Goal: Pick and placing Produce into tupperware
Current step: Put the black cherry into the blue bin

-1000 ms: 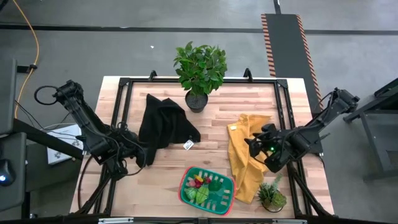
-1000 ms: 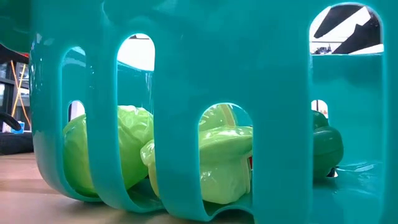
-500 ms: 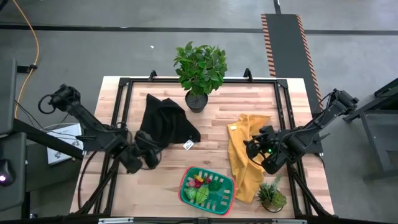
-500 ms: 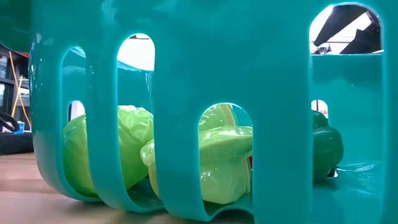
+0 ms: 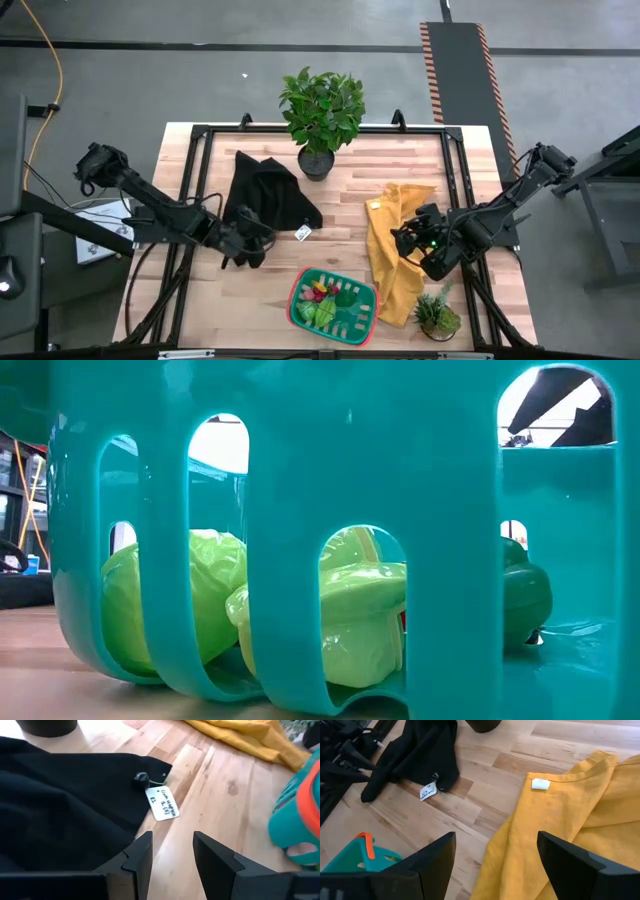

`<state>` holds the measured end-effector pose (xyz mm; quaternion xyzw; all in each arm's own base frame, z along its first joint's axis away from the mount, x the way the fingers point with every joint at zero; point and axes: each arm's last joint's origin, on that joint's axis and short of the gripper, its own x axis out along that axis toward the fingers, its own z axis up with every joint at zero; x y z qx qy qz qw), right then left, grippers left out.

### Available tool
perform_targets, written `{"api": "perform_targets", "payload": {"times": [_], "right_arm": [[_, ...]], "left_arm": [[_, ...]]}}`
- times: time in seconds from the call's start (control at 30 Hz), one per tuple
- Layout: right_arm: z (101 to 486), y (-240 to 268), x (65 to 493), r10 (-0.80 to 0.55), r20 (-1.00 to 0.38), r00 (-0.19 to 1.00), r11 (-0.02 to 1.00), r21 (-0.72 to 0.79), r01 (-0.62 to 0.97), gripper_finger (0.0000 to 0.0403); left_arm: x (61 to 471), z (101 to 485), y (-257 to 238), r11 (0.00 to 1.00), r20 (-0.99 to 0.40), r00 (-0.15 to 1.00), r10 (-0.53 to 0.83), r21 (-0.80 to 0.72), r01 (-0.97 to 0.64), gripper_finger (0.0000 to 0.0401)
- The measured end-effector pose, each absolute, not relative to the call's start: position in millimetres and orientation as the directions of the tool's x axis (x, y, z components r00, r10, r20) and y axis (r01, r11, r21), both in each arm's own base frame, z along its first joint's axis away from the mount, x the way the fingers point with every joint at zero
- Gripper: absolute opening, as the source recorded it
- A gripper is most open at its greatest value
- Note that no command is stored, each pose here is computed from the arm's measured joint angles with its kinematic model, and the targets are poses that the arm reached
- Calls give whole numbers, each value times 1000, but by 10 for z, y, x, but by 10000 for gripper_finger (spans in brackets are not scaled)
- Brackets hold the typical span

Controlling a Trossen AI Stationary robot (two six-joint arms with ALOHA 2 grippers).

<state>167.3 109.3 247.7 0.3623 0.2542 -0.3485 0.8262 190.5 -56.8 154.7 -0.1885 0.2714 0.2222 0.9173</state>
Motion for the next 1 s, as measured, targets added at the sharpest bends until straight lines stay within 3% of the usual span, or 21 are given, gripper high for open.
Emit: {"api": "perform_targets", "payload": {"times": [0.57, 1.0], "right_arm": [[2477, 1025, 1714, -417, -672, 612, 448, 434, 782, 270], [2475, 909, 1768, -456, -677, 578, 401, 424, 812, 270]], "left_arm": [[2200, 1273, -240, 951, -633, 743, 217, -35, -308, 129], [2265, 1275, 95, 973, -621, 753, 215, 67, -222, 129]]}}
